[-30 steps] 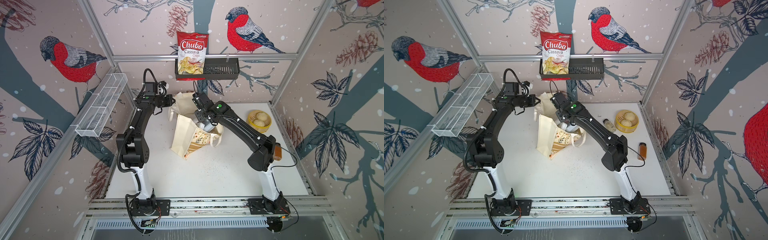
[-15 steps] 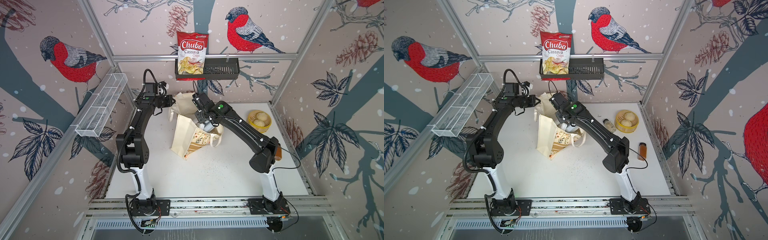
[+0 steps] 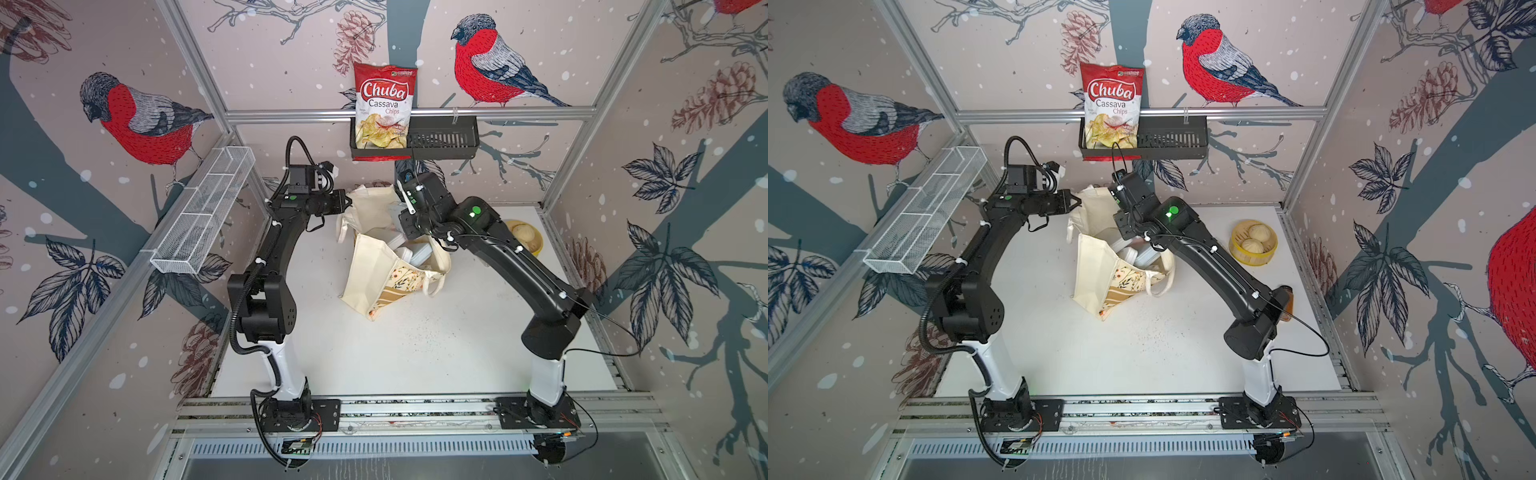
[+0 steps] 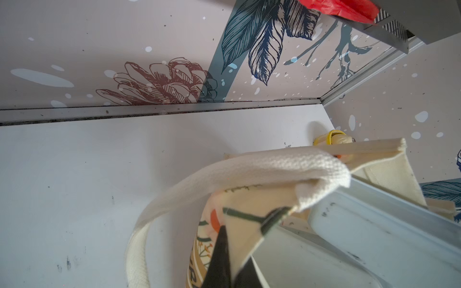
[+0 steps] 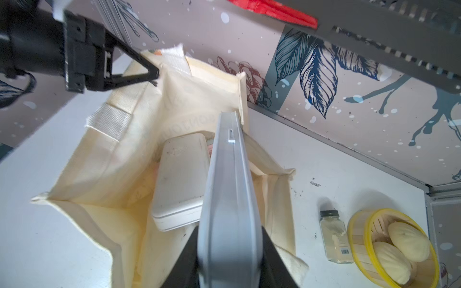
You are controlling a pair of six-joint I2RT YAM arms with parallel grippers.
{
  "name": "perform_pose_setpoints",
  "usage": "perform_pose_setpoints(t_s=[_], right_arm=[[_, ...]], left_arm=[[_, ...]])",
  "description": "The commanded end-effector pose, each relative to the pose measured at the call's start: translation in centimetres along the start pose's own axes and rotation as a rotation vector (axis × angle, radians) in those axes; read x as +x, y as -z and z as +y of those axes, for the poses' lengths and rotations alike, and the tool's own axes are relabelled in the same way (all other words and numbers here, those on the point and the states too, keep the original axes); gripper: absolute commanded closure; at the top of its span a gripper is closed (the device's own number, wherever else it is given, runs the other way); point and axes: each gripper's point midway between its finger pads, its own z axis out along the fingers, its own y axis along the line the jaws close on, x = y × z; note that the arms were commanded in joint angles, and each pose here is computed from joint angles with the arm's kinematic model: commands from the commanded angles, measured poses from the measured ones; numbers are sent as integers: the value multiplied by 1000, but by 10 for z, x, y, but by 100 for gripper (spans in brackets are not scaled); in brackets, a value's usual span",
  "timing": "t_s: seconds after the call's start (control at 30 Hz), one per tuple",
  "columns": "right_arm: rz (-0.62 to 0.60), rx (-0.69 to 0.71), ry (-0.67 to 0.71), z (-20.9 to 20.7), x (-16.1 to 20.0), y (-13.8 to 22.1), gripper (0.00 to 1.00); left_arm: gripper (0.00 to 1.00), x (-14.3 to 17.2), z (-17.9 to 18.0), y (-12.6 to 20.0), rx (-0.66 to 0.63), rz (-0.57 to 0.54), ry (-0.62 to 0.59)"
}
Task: Take out the pencil case from the canvas bag
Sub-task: Pick up the pencil case from the canvas bag.
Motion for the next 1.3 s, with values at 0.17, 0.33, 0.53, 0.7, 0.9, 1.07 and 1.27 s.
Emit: perform_pose_setpoints(t_s=[0.17,0.33,0.53,0.7,0.9,1.07,1.27], right_arm=[[-65,-32,-116,-11,-3,27,100],[-101,-91,-213,-20,8,35,100],[-163,-163,-352,-47,8,48,100],[-268,-224,-443,-63,3,71,100],[-389,-247,-537,-83,-1,106,100],[-515,-210,-619,-106,0,145,100],[-602,-132,-740,-130,21,167,100]], left_arm=[[100,-21,-6,13,15,-89,-41],[100,-18,-2,9,23,-82,-22],[100,-15,4,4,14,-74,-12],[100,-14,8,2,9,-77,6],[100,-27,28,23,-7,-132,60],[100,-38,44,45,-34,-175,79],[100,-37,68,74,-95,-213,114]])
